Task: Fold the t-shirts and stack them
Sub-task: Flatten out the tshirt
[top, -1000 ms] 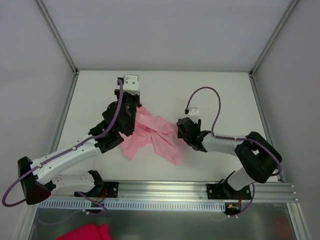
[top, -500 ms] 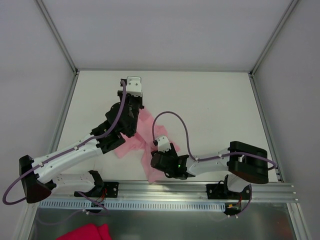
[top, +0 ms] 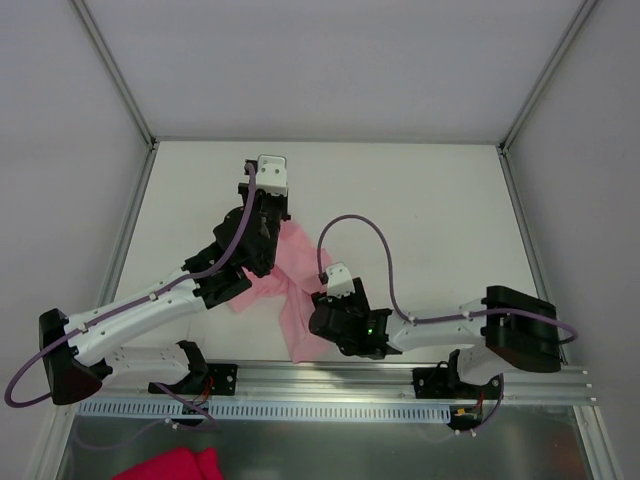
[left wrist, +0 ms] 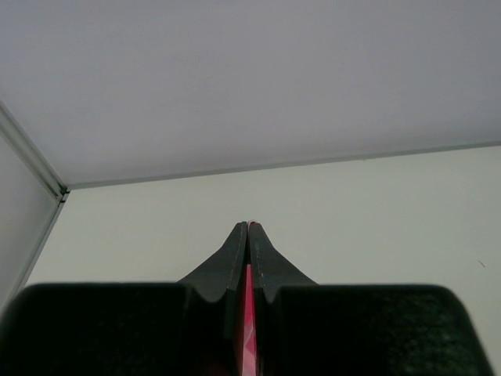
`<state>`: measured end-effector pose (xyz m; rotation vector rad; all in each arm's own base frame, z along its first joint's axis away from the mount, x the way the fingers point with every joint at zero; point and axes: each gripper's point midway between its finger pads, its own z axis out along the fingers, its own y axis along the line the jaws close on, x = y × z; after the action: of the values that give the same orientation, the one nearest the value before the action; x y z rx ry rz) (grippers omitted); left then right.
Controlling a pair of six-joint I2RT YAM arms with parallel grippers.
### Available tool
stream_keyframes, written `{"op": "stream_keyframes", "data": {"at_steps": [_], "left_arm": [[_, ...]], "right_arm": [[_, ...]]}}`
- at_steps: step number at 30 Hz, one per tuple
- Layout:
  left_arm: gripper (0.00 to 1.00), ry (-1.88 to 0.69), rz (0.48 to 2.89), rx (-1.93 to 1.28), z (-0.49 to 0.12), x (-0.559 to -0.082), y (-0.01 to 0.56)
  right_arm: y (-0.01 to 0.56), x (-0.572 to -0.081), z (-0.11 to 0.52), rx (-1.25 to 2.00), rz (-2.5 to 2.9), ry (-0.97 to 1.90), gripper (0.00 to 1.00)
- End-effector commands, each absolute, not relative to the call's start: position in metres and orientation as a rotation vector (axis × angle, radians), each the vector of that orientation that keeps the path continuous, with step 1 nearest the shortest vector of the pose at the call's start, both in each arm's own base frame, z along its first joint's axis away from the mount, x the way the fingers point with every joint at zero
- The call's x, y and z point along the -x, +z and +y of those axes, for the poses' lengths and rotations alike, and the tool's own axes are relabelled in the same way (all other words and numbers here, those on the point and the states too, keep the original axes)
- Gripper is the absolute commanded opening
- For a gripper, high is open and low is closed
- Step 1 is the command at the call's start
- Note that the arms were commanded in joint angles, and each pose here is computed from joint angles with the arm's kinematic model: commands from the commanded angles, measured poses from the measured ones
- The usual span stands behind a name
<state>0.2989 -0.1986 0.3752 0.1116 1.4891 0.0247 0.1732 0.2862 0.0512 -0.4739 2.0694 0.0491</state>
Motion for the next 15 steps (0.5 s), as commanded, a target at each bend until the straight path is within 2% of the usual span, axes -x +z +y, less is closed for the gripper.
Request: {"op": "stream_keyframes", "data": {"at_steps": [1,5,15], "left_arm": [[0.00,-0.001,1.460,-0.081,-0.197,-0.296,0.392],[0.00,-0.004,1.458,-0.080,-0.197,-0.295,0.393],[0.00,0.008,1.465,-0.088,-0.197,-0.296,0.388]], "right_arm": [[0.103,-0.190,0.261,0.287,1.944,0.046,0.68],[0.115,-0.196,0.237,0.190,1.918,0.014,0.69],[0.060,-0.217,0.231,0.106,2.028,-0.041,0.69]]}}
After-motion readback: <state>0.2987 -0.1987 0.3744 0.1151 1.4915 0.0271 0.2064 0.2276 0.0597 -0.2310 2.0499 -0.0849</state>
